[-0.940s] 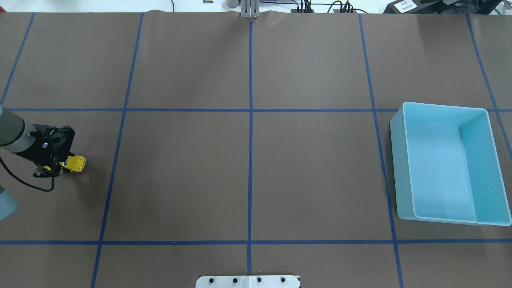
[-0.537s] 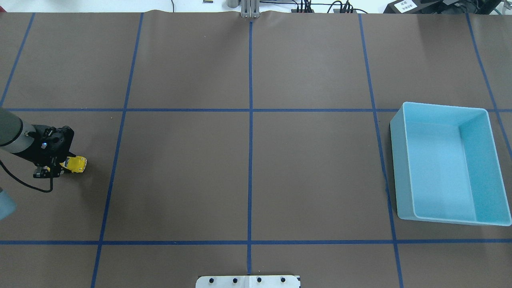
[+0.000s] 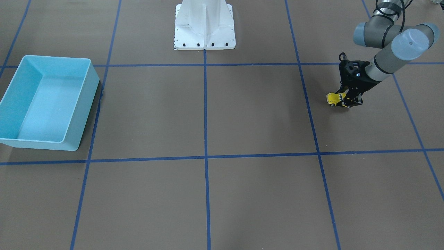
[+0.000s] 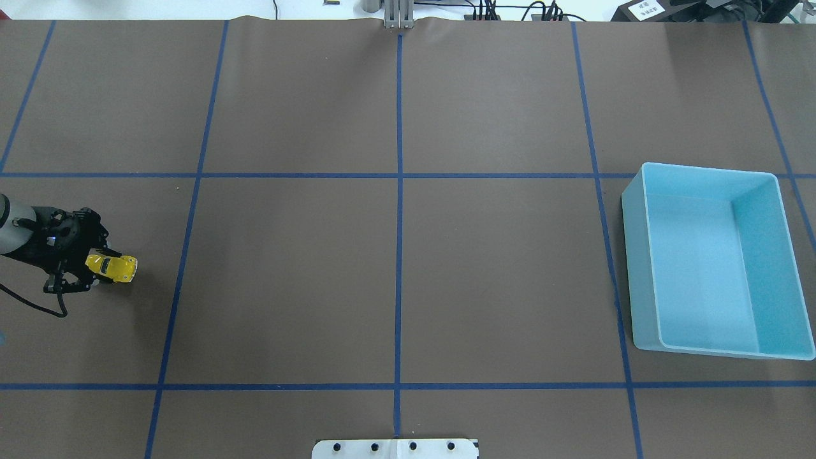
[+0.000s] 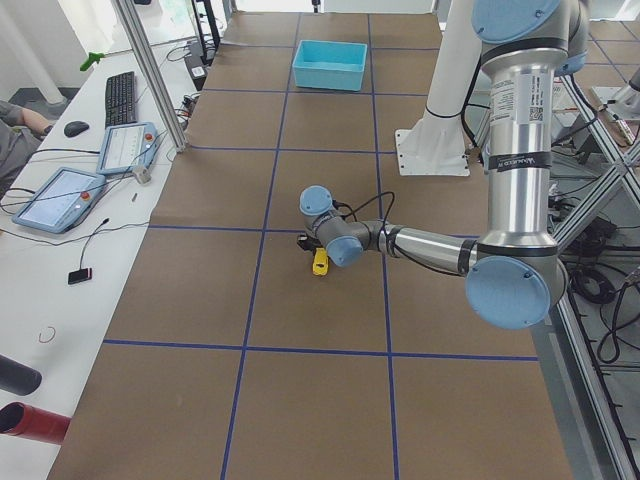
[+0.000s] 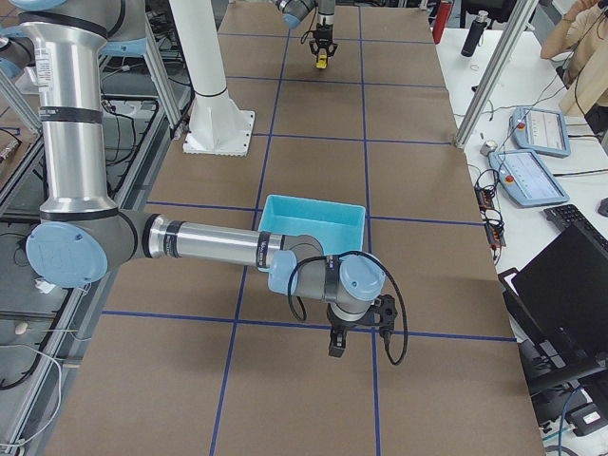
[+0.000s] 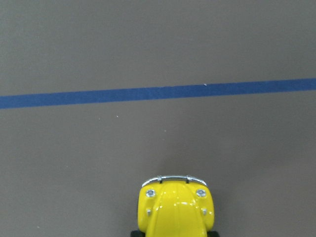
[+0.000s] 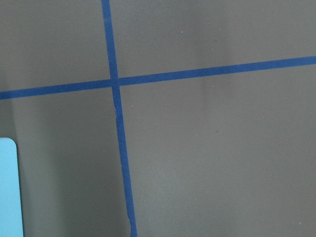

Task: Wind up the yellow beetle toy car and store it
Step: 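Press the car down with the left gripper and drag it away from the bin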

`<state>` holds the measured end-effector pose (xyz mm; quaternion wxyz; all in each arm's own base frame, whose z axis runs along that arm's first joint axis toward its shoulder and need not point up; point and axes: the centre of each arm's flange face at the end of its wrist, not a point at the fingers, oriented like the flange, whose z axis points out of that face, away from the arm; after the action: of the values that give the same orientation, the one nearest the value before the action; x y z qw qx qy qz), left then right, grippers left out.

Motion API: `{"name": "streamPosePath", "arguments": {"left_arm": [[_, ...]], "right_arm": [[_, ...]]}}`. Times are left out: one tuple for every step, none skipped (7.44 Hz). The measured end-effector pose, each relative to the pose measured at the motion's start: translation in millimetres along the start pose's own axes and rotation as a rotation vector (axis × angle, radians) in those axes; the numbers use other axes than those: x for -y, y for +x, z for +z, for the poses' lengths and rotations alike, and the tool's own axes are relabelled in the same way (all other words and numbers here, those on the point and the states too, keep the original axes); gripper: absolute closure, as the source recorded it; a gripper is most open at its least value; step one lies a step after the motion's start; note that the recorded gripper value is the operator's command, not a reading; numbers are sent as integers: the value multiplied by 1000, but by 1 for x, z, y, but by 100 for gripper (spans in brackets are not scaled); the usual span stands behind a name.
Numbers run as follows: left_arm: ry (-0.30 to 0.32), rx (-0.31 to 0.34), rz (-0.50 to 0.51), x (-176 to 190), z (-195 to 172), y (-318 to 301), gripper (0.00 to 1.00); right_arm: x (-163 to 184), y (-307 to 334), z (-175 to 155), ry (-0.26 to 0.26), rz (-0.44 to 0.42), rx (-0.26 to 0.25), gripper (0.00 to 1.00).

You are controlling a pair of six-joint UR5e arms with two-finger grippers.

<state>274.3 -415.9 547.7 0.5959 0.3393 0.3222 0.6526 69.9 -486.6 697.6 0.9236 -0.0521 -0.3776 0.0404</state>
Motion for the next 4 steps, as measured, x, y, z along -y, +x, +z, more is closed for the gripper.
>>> {"name": "streamPosePath", "arguments": {"left_arm": [[10, -2, -6, 1, -1, 0, 100], [21, -7, -17, 4, -2, 0, 100], [30, -10, -32, 8, -2, -2, 100], [33, -13, -41, 9, -1, -3, 100]], "right_arm": [[1, 0, 0, 1, 1, -1, 0], [1, -1, -1, 2, 1, -2, 0], [1, -1, -1, 3, 2, -2, 0], [2, -1, -2, 3, 1, -2, 0]]}}
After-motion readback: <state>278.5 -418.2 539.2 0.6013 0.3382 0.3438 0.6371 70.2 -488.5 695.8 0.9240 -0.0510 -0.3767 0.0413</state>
